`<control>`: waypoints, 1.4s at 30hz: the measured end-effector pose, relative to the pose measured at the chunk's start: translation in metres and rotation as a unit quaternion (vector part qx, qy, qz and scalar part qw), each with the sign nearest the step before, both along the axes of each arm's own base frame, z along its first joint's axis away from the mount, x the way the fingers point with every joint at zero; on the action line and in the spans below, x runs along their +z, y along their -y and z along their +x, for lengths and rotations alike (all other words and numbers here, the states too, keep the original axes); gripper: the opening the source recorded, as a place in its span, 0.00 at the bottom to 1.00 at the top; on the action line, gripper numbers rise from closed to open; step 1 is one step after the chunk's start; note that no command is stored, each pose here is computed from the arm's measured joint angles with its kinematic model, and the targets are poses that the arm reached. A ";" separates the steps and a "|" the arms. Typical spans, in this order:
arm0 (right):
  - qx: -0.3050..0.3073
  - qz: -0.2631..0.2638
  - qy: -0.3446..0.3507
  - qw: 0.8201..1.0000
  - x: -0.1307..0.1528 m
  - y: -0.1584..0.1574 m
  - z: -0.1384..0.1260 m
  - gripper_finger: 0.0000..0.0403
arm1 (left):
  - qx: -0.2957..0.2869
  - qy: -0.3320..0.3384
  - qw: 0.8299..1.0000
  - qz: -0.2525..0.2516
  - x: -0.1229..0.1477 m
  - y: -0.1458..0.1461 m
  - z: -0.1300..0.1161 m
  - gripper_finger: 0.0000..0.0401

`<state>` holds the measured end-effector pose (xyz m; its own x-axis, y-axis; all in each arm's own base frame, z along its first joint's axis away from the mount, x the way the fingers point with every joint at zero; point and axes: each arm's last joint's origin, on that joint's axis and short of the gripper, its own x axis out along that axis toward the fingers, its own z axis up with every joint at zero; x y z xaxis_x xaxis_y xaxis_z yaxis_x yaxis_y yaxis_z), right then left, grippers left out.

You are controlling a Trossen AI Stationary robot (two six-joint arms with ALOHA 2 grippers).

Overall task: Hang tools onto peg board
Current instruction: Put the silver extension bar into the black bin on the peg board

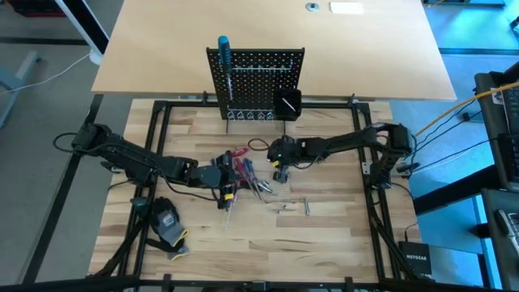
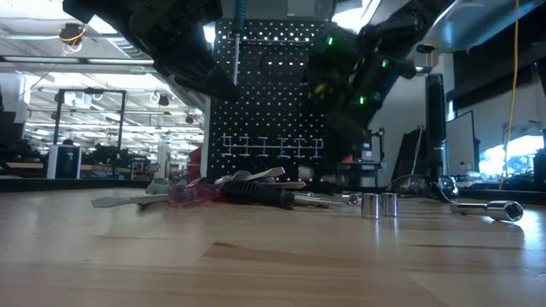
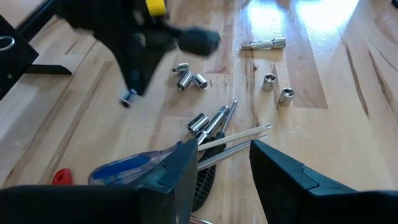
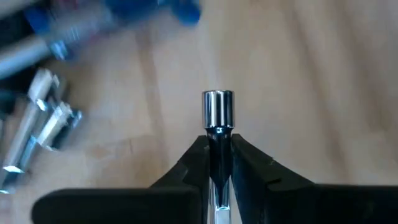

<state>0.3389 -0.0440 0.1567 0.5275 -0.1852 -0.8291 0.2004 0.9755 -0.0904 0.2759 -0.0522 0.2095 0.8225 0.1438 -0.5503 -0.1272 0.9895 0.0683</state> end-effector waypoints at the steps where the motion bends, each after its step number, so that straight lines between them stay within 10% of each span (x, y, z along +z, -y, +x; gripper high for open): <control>1: 0.001 -0.002 0.011 1.000 0.007 0.000 -0.001 0.11 | 0.000 0.000 1.000 0.000 0.000 0.000 0.000 0.34; 24: 0.044 -0.069 0.262 0.961 0.162 -0.040 -0.074 0.12 | -0.017 0.038 0.999 0.019 0.007 0.001 0.004 0.34; 42: -0.037 -0.210 0.326 0.921 0.209 -0.023 -0.097 0.12 | -0.008 0.011 1.000 0.008 0.002 0.001 0.001 0.34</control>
<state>0.2418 -0.0209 0.3653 0.8609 -0.4732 -0.1872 0.4109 0.8634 -0.2926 0.2772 -0.0533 0.2117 0.8370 0.1382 -0.5295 -0.1124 0.9904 0.0809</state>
